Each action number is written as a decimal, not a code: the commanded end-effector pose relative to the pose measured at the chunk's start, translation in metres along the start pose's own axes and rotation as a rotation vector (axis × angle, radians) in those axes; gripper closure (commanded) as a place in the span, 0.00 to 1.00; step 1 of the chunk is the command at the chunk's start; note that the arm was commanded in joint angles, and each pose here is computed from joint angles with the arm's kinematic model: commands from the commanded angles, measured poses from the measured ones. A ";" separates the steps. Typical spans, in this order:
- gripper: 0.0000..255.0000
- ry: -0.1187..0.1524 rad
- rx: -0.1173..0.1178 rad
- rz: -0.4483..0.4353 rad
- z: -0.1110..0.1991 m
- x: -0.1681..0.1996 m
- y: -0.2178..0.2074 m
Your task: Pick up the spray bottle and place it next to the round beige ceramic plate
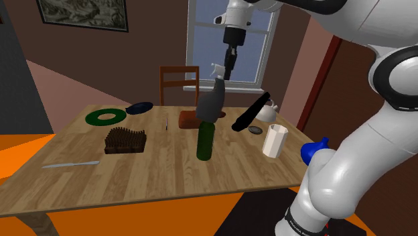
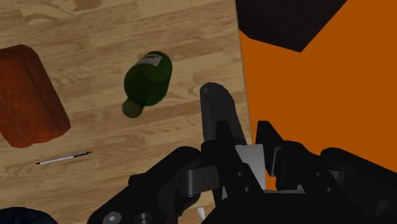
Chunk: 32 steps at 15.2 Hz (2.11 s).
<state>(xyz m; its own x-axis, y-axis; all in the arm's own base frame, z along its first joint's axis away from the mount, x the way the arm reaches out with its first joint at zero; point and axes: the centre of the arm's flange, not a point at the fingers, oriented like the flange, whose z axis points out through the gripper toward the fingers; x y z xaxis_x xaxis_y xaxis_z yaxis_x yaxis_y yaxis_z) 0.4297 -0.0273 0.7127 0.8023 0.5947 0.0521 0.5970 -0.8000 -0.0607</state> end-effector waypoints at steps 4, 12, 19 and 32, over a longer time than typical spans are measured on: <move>1.00 0.000 0.000 0.000 -0.014 -0.005 0.009; 1.00 0.000 0.000 0.000 0.030 -0.052 0.092; 1.00 0.000 0.000 0.000 0.069 -0.093 0.165; 1.00 0.000 0.000 0.000 0.142 -0.170 0.301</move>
<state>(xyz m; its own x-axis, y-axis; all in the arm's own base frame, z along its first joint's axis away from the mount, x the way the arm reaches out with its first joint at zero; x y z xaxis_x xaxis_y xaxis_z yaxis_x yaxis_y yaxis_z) 0.4739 -0.3469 0.5507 0.8031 0.5936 0.0517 0.5958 -0.8007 -0.0617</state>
